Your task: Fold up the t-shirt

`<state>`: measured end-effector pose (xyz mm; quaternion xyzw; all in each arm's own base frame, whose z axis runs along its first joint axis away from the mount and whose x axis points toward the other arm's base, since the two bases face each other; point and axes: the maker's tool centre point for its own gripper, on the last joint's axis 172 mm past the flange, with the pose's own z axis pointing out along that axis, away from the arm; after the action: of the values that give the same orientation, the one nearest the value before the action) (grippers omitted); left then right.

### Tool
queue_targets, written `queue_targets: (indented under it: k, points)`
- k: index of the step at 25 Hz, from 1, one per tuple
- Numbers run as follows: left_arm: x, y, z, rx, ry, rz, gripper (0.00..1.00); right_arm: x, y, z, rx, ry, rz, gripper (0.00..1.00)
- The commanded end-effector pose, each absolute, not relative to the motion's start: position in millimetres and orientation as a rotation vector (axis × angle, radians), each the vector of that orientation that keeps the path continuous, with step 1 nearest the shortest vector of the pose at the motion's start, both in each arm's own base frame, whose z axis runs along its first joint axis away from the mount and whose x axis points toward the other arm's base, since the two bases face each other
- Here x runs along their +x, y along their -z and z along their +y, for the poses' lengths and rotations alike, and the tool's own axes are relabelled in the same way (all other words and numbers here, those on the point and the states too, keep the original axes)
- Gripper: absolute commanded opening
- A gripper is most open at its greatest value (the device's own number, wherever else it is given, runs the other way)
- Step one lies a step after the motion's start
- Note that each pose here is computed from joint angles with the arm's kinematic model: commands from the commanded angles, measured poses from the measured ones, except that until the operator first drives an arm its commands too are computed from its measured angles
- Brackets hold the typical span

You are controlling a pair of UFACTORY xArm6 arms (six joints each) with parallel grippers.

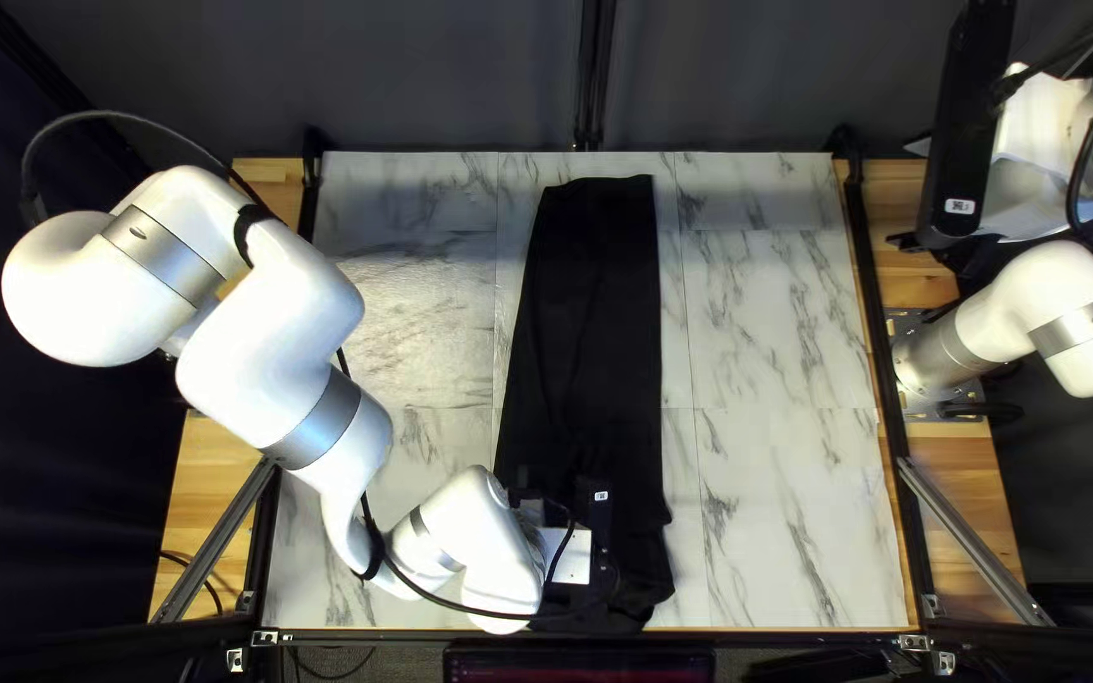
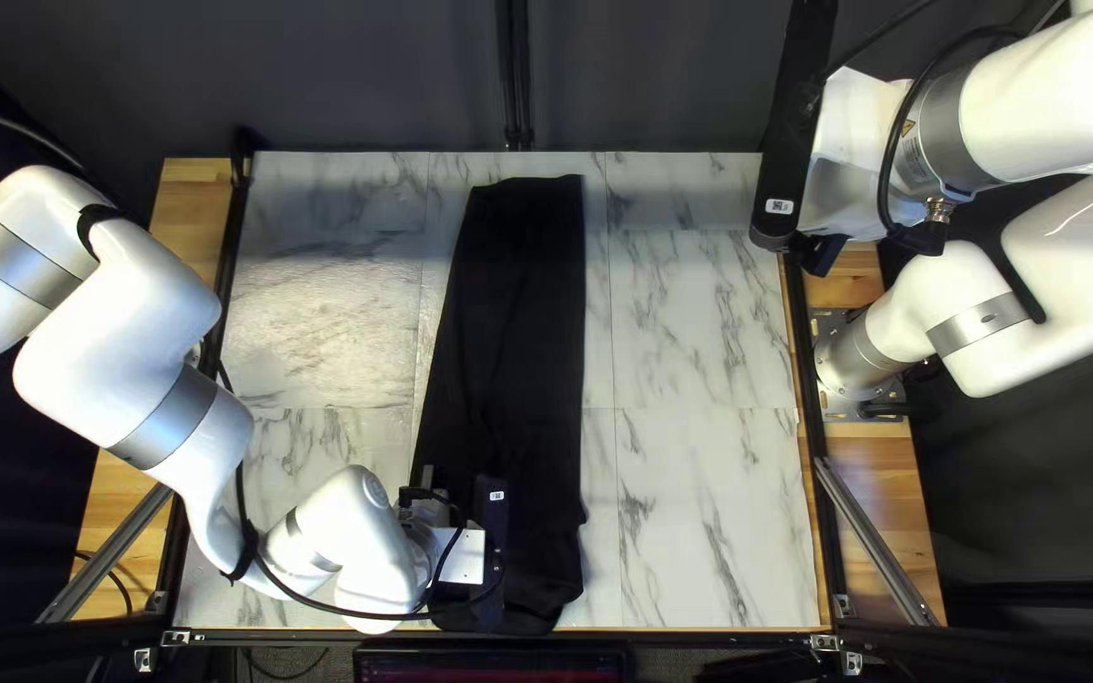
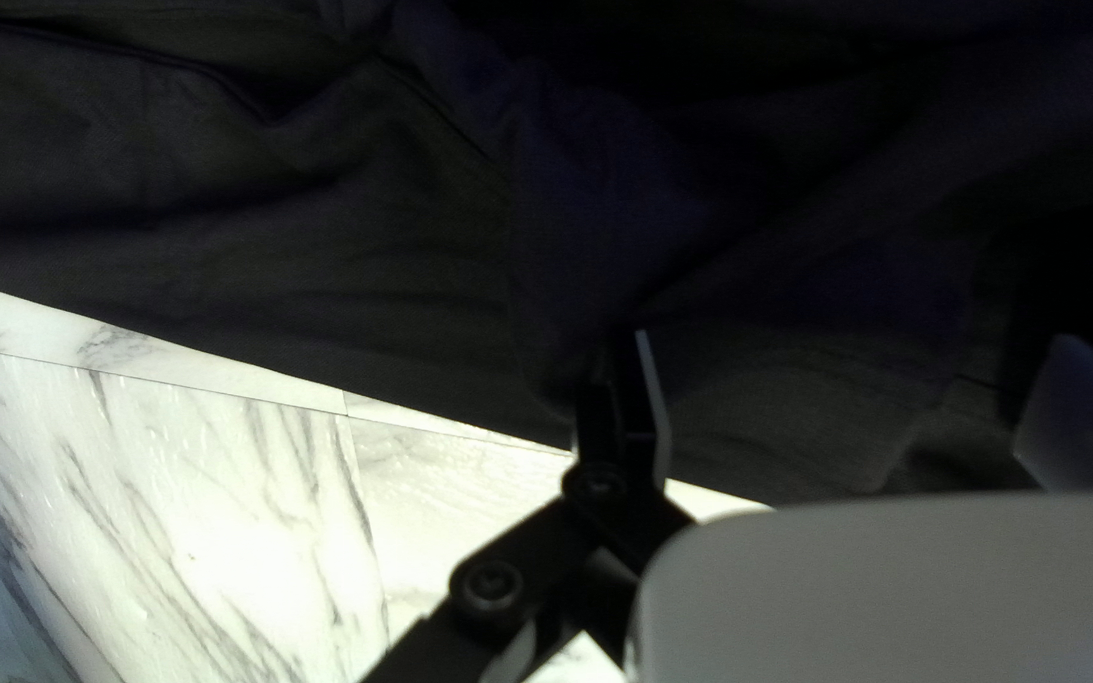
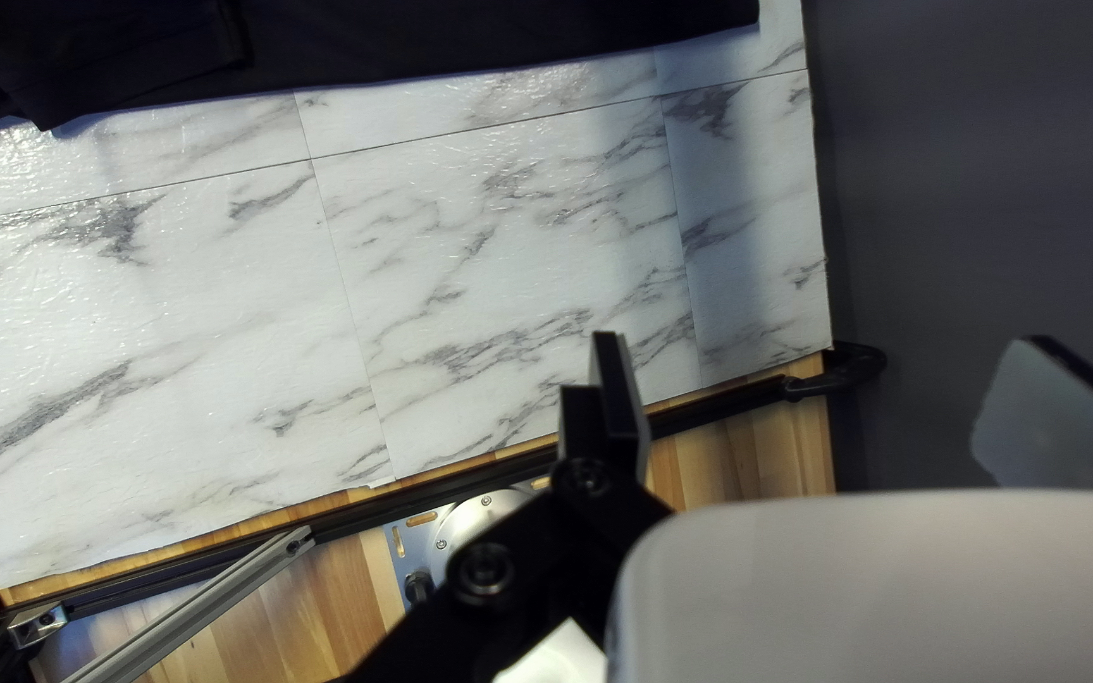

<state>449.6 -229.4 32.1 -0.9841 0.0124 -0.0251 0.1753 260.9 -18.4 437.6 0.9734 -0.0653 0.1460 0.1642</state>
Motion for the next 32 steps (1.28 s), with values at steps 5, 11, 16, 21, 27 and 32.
queue_targets:
  k: [5, 11, 16, 21, 27, 32]
  points:
    - [451.6, -35.1, -230.7, -2.782, 0.071, 0.042, 0.03, 260.9, -437.6, -18.4, 2.775, -0.416, -0.186, 1.0]
    - [450.9, -46.5, -234.4, -2.77, 0.067, 0.045, 0.02, 260.9, -437.6, -18.4, 2.775, -0.416, -0.186, 1.0]
    - [451.2, -53.1, -239.2, -2.76, 0.053, 0.039, 0.02, 260.9, -437.6, -18.4, 2.775, -0.416, -0.186, 1.0]
    - [450.3, -59.4, -243.2, -2.754, 0.031, 0.021, 0.02, 260.9, -437.6, -18.4, 2.775, -0.416, -0.186, 1.0]
    - [452.0, -63.0, -250.6, -2.763, 0.014, -0.007, 0.04, 260.9, -437.6, -18.4, 2.775, -0.416, -0.186, 1.0]
    - [452.0, -68.5, -259.5, -2.77, 0.019, -0.002, 0.05, 260.9, -437.6, -18.4, 2.775, -0.416, -0.186, 1.0]
